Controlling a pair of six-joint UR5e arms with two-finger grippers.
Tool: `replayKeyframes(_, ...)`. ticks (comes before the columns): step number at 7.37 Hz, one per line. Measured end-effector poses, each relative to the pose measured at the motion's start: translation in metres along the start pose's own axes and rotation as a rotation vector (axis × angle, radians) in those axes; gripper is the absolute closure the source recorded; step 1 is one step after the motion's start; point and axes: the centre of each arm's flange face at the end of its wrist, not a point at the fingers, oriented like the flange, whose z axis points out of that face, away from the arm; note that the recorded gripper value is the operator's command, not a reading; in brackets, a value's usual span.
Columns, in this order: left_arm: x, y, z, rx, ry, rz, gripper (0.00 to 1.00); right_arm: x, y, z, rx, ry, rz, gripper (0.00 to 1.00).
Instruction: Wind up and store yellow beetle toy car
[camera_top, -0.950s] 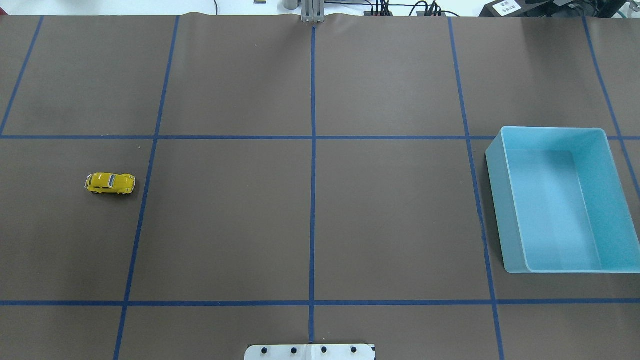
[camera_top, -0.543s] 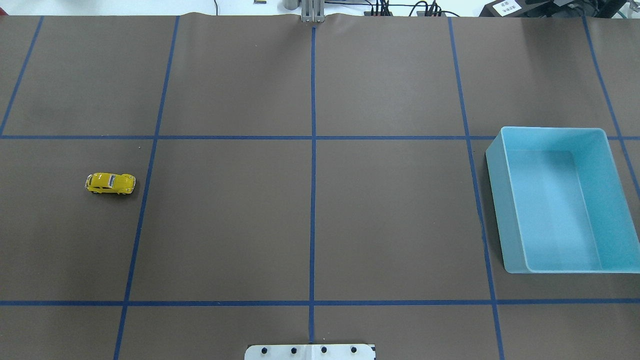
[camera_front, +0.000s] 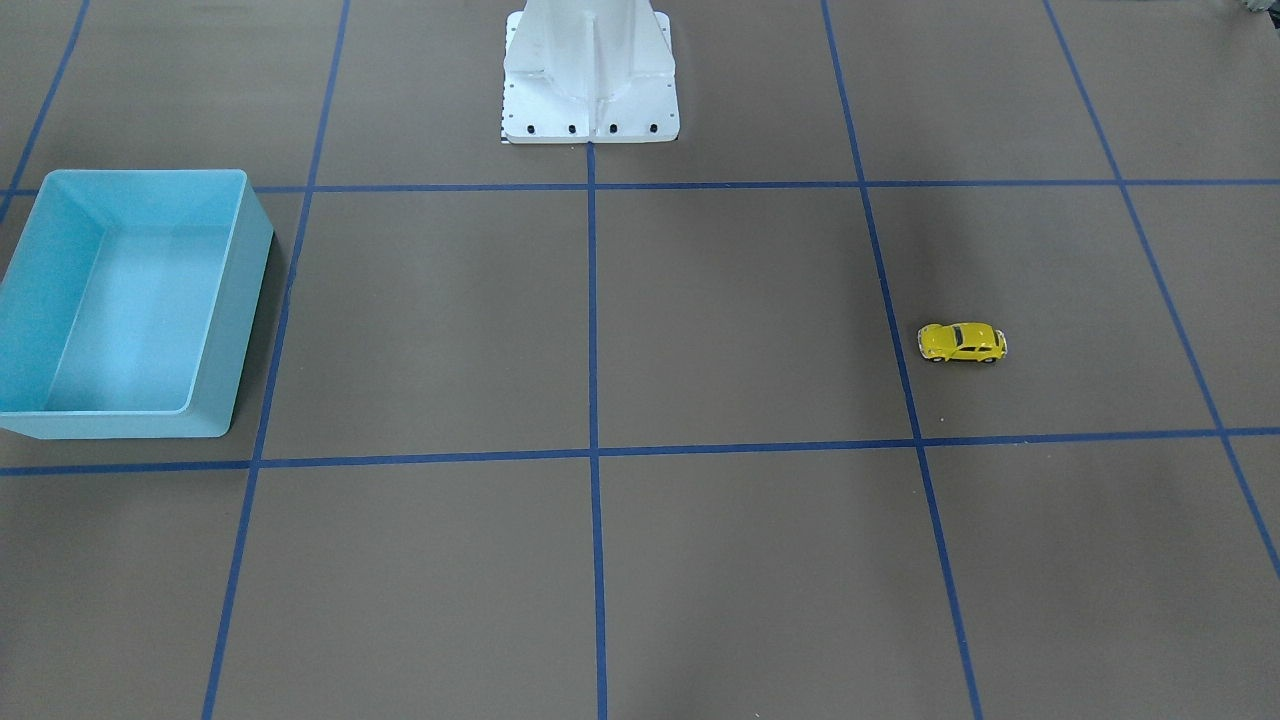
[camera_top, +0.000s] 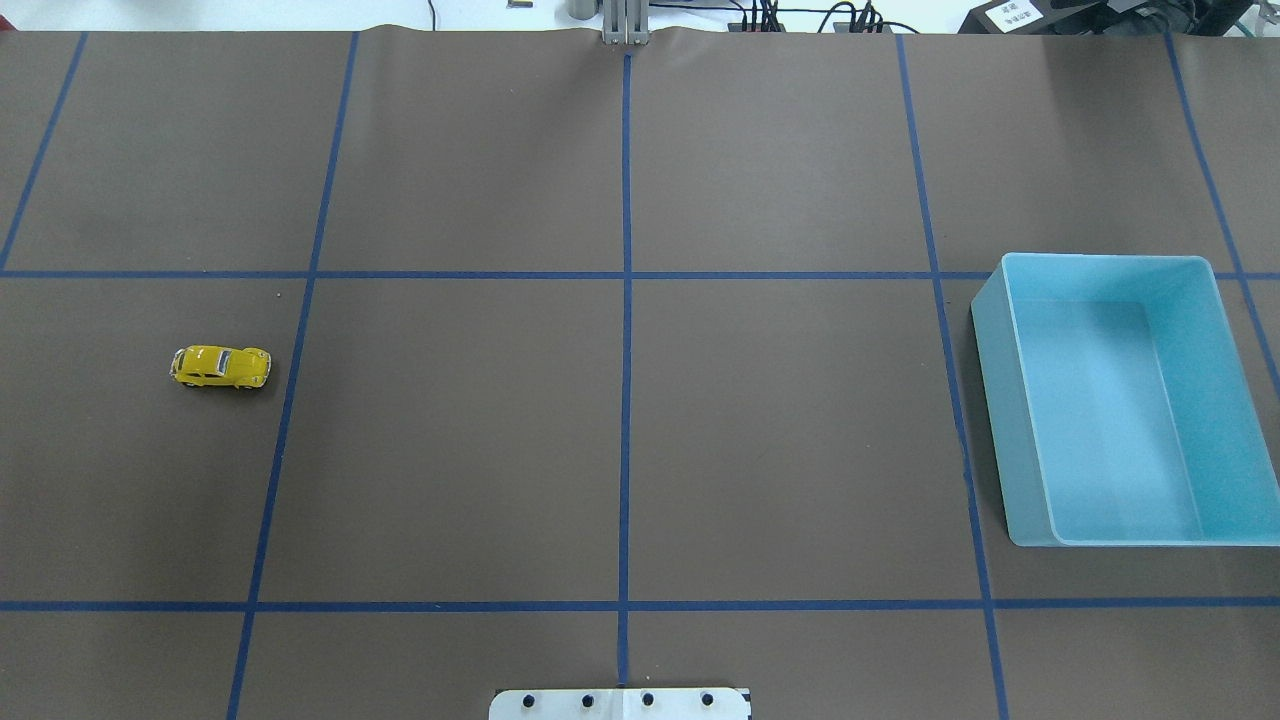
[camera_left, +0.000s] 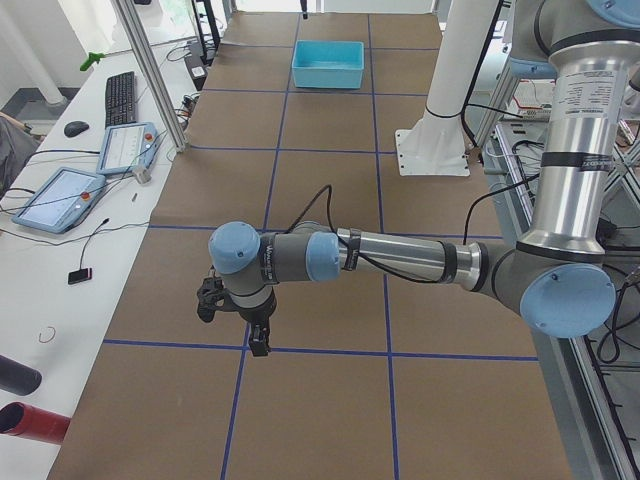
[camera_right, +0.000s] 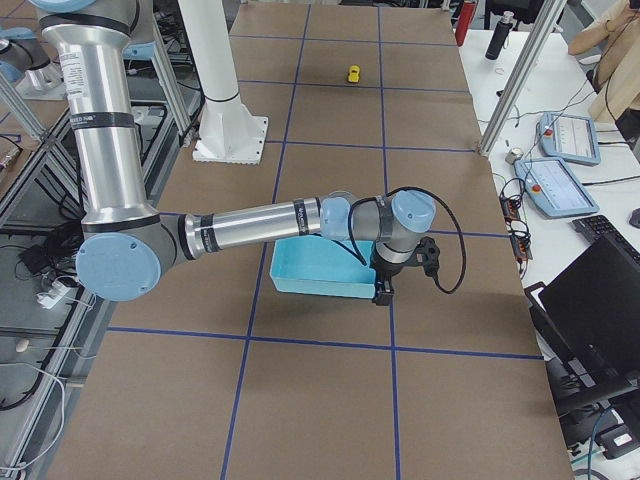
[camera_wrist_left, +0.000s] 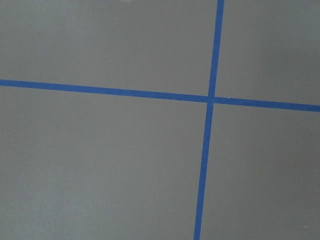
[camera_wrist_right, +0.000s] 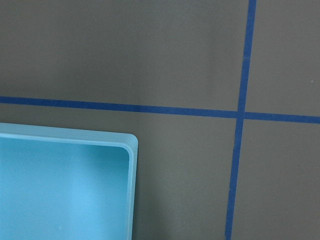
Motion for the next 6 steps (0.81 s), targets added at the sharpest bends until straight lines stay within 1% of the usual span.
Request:
replayKeyframes(2,0.020,0.009,-0.017,0.091,0.004,0.099,0.00,0.000,0.000,0.000,0.000,0.000,0.000,0.01)
replayKeyframes(3,0.037,0.007,-0.019,0.130,0.007,0.179,0.00,0.000,0.000,0.000,0.000,-0.001,0.000,0.01)
replayKeyframes(4,0.071,0.004,-0.014,0.148,0.009,0.292,0.00,0.000,0.000,0.000,0.000,-0.001,-0.001,0.01)
replayKeyframes(6,0.158,0.009,-0.004,0.159,0.000,0.512,0.00,-0.001,0.000,0.000,0.000,-0.001,-0.002,0.01)
